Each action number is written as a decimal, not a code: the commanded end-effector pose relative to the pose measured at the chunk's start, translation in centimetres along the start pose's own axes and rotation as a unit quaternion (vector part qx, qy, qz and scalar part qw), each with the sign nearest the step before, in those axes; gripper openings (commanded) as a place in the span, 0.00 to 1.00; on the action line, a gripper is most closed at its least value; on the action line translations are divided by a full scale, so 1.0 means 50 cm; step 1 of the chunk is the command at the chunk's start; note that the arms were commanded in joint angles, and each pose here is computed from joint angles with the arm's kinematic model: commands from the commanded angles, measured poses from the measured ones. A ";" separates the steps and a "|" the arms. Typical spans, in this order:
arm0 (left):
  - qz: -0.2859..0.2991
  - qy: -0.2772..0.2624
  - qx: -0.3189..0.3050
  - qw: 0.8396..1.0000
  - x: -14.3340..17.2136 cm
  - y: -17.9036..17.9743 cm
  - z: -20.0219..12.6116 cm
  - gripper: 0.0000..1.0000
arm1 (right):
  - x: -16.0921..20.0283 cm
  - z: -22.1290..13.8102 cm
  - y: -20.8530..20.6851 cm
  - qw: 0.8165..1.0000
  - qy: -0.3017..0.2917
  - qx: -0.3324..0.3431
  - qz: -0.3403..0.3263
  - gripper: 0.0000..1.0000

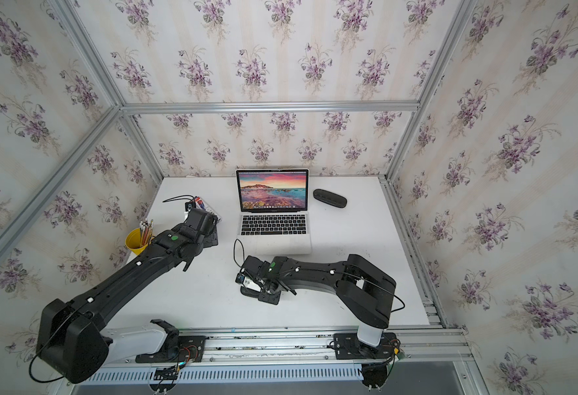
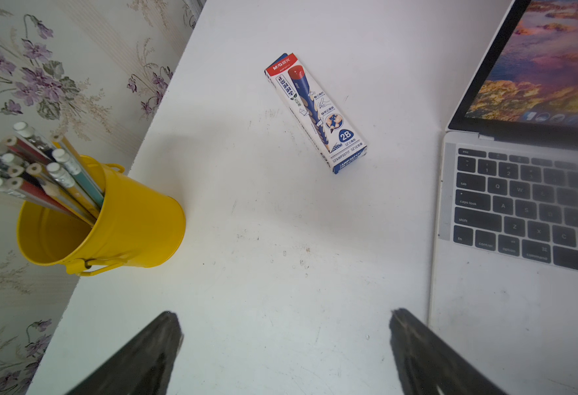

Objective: Remove the wireless mouse receiver from the laptop
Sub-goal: Insert the USB plug into the mouse.

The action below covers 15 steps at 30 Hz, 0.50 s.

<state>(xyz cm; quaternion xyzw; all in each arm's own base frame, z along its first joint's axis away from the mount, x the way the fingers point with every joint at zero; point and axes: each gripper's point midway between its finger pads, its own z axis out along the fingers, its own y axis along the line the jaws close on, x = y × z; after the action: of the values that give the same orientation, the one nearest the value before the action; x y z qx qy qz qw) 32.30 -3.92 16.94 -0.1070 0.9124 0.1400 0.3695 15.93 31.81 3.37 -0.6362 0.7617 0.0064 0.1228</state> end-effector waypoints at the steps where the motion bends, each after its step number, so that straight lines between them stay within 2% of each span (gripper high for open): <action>1: -0.004 -0.007 0.003 1.000 -0.008 -0.004 0.001 0.99 | 0.003 -0.001 -0.005 1.000 0.007 0.008 -0.003 0.13; 6: -0.004 -0.006 0.002 1.000 -0.008 -0.004 0.003 0.99 | 0.001 -0.001 -0.004 1.000 0.005 0.006 -0.002 0.23; 15: -0.004 -0.005 0.001 1.000 -0.007 -0.003 0.005 0.99 | -0.003 -0.003 -0.003 1.000 0.001 0.004 -0.003 0.27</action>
<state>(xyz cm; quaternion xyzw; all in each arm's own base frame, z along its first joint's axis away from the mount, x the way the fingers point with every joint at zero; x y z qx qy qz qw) 32.36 -3.88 16.72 -0.1071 0.9135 0.1407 0.3663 16.10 31.83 3.45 -0.6356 0.7618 0.0035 0.1256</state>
